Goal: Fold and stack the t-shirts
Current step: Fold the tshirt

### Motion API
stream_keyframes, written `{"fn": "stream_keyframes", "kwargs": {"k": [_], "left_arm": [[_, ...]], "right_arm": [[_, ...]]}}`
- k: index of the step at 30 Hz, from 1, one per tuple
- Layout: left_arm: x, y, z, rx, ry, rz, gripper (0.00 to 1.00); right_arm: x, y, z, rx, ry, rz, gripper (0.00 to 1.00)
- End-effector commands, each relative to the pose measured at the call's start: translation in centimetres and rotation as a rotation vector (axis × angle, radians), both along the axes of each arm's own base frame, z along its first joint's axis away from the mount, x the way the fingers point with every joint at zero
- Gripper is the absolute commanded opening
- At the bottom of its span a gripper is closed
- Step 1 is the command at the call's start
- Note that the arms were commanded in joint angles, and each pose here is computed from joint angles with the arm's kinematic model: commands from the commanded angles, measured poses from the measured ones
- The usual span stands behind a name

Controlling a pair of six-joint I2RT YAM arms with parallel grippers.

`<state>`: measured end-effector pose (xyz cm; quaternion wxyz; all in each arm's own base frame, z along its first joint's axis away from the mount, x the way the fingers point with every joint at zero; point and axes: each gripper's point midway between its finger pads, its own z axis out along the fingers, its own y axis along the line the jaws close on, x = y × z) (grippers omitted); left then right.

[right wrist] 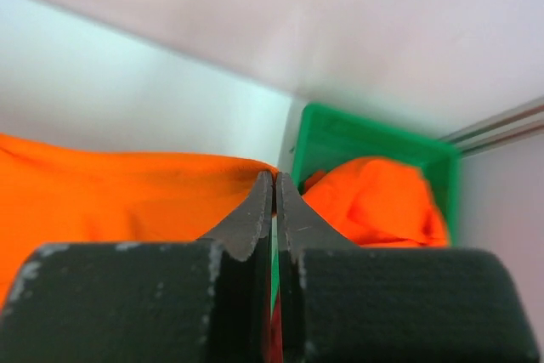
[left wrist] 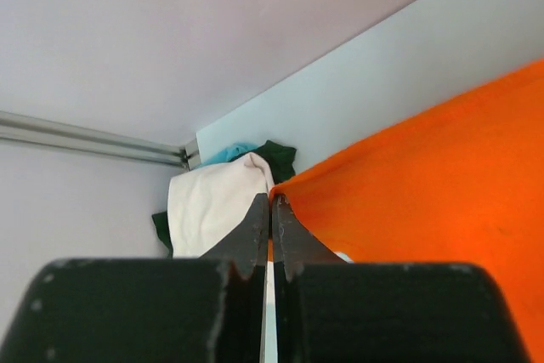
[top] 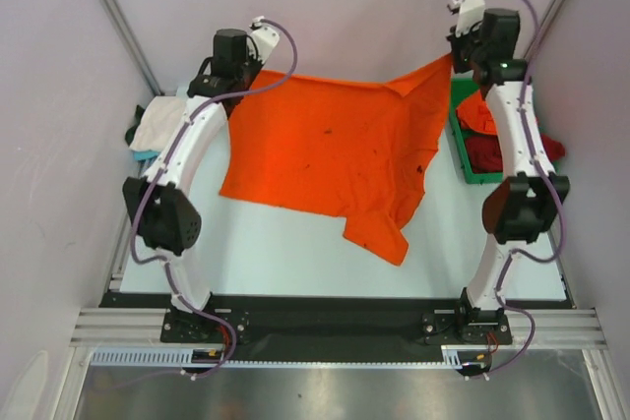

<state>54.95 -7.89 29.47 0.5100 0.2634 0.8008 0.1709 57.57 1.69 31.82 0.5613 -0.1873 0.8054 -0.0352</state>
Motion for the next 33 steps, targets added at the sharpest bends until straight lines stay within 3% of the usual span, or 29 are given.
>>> {"fn": "stream_keyframes", "kwargs": {"k": [1, 3, 7, 12, 17, 21, 24, 28, 32, 33], "left_arm": [[-6.9, -2.7, 7.5, -0.039, -0.111, -0.049, 0.00], [-9.2, -2.9, 8.8, -0.043, -0.144, -0.052, 0.01], [-15.5, -0.4, 16.1, -0.082, -0.301, -0.051, 0.01], [-23.8, 2.3, 23.4, -0.086, -0.501, -0.125, 0.00], [-29.7, 4.0, 25.8, -0.140, -0.563, -0.180, 0.00], [-34.3, 5.3, 28.6, -0.137, -0.675, -0.212, 0.00], [-36.0, 5.9, 31.3, -0.140, -0.748, -0.212, 0.00], [-35.8, 5.8, 32.2, -0.107, -0.761, -0.222, 0.00], [-32.2, 5.2, 27.9, -0.028, -0.634, -0.216, 0.01], [-30.3, 4.9, 24.5, 0.004, -0.544, -0.210, 0.00]], "right_arm": [[-6.3, 0.3, 10.8, 0.049, -0.177, 0.004, 0.00], [-8.9, 0.3, 12.9, 0.047, -0.205, 0.002, 0.00], [-17.6, -0.5, 20.0, 0.014, -0.347, -0.024, 0.00], [-26.9, -2.0, 24.2, -0.044, -0.450, -0.085, 0.00], [-38.4, -3.2, 29.2, -0.062, -0.638, -0.146, 0.00], [-44.6, -4.8, 31.7, -0.056, -0.758, -0.241, 0.00], [-46.1, -5.5, 33.4, -0.075, -0.820, -0.291, 0.00], [-44.3, -6.0, 34.7, -0.130, -0.845, -0.307, 0.00], [-38.5, -5.4, 31.9, -0.176, -0.748, -0.251, 0.00], [-37.2, -4.9, 31.4, -0.187, -0.747, -0.218, 0.00]]}}
